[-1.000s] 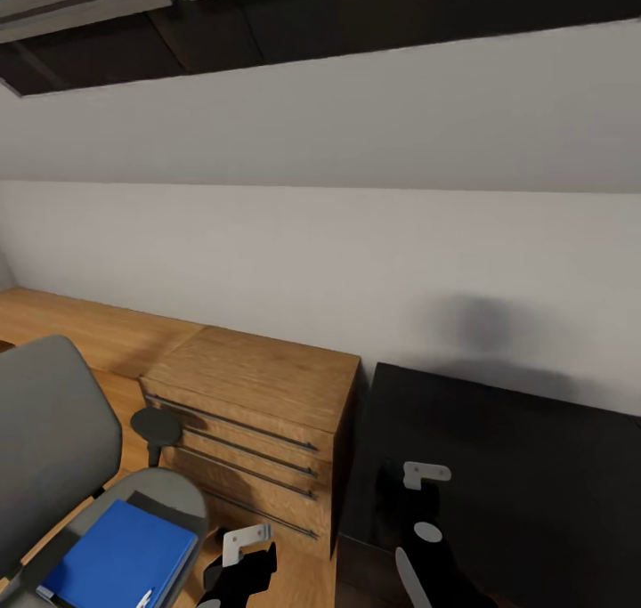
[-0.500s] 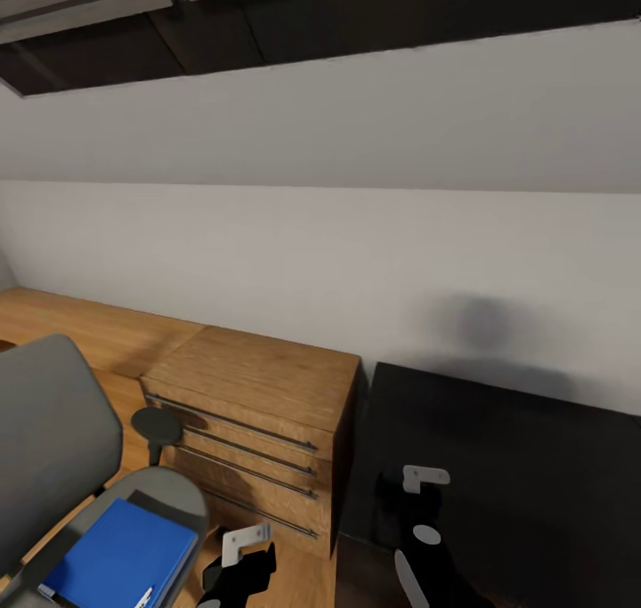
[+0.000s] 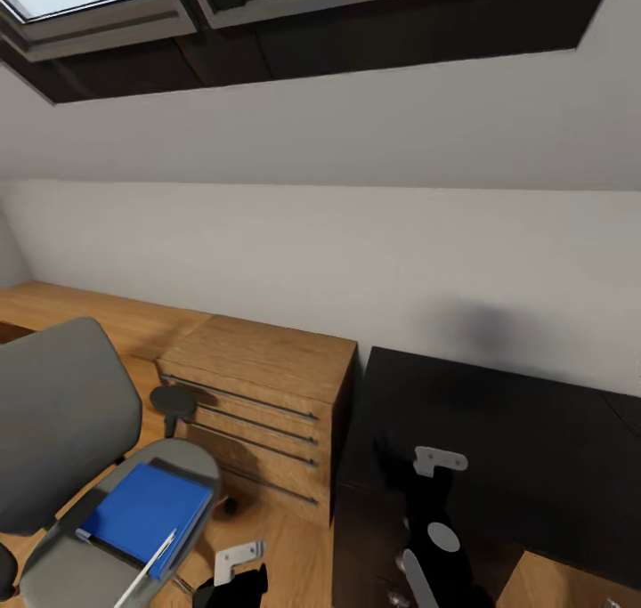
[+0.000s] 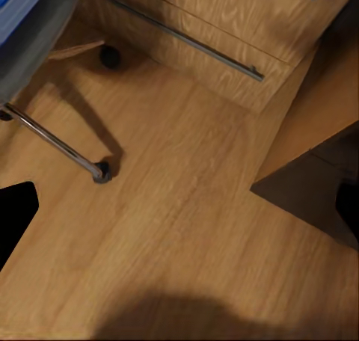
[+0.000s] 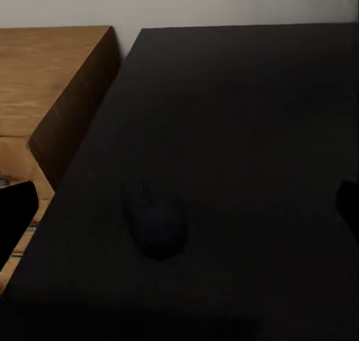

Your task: In the bedroom, organize the workspace by keeping the computer under the desk, ensuring the monitor is on the desk, placing the keyboard on the desk next to the monitor, placing the mouse on the desk next to the keyboard, moving the folder from the swivel chair onto the desk next to the mouse, stacking the notebook on top of the folder with the pen on top of the notebook, and positioning the swivel chair next to the desk.

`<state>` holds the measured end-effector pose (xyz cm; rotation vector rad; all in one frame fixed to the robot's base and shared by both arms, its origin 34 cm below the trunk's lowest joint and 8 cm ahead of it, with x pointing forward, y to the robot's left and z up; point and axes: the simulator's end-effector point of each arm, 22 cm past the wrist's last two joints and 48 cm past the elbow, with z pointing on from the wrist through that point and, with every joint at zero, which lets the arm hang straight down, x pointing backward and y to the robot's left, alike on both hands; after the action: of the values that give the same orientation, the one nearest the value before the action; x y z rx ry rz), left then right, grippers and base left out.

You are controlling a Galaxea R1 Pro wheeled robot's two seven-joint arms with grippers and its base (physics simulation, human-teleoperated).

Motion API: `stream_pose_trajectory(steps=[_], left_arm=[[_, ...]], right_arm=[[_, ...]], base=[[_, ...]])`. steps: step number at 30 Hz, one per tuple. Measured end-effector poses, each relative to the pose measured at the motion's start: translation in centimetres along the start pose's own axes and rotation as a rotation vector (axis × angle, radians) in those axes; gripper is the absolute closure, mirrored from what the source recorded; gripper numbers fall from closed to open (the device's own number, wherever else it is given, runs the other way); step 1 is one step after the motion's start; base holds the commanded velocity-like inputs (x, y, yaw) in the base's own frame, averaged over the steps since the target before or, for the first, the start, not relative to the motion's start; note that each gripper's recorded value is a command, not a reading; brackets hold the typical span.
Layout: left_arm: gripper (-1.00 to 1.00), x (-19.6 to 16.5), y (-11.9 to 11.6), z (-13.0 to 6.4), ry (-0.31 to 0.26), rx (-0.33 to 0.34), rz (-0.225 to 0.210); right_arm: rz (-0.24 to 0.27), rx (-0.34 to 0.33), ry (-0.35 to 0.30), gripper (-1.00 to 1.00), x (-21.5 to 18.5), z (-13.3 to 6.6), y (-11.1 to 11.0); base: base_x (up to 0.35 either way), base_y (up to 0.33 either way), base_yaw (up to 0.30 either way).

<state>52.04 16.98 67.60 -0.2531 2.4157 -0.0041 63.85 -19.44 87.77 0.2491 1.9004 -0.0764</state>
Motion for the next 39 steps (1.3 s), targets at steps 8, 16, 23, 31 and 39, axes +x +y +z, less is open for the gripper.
stream_pose_trajectory(steps=[8, 16, 23, 31, 39], left_arm=[[-1.0, -2.3, -0.3, -0.5, -0.064, 0.004, -0.029], [-1.0, -4.2, 1.7, -0.7, -0.098, -0.014, -0.008], [-1.0, -5.8, 1.4, -1.2, -0.134, -0.002, -0.017], [-1.0, -7.7, 0.9, -2.0, -0.175, 0.015, -0.031], [-1.0, -10.3, 0.3, -3.1, -0.232, 0.037, -0.048]], right_arm=[[-0.008, -0.043, 0.061, -1.0, 2.2, -0.4, 1.8], [-0.046, -0.074, 0.076, -1.0, 2.3, -0.6, 1.2], [-0.06, -0.112, 0.089, -1.0, 2.1, -0.8, 1.7], [-0.064, -0.157, 0.099, -1.0, 2.3, -1.0, 2.7], [-0.058, -0.275, 0.102, -1.0, 2.4, -1.5, 5.1]], base=[[0.0, 0.0, 0.0], [0.0, 0.0, 0.0], [0.0, 0.0, 0.0], [0.0, 0.0, 0.0], [-0.267, 0.0, 0.0]])
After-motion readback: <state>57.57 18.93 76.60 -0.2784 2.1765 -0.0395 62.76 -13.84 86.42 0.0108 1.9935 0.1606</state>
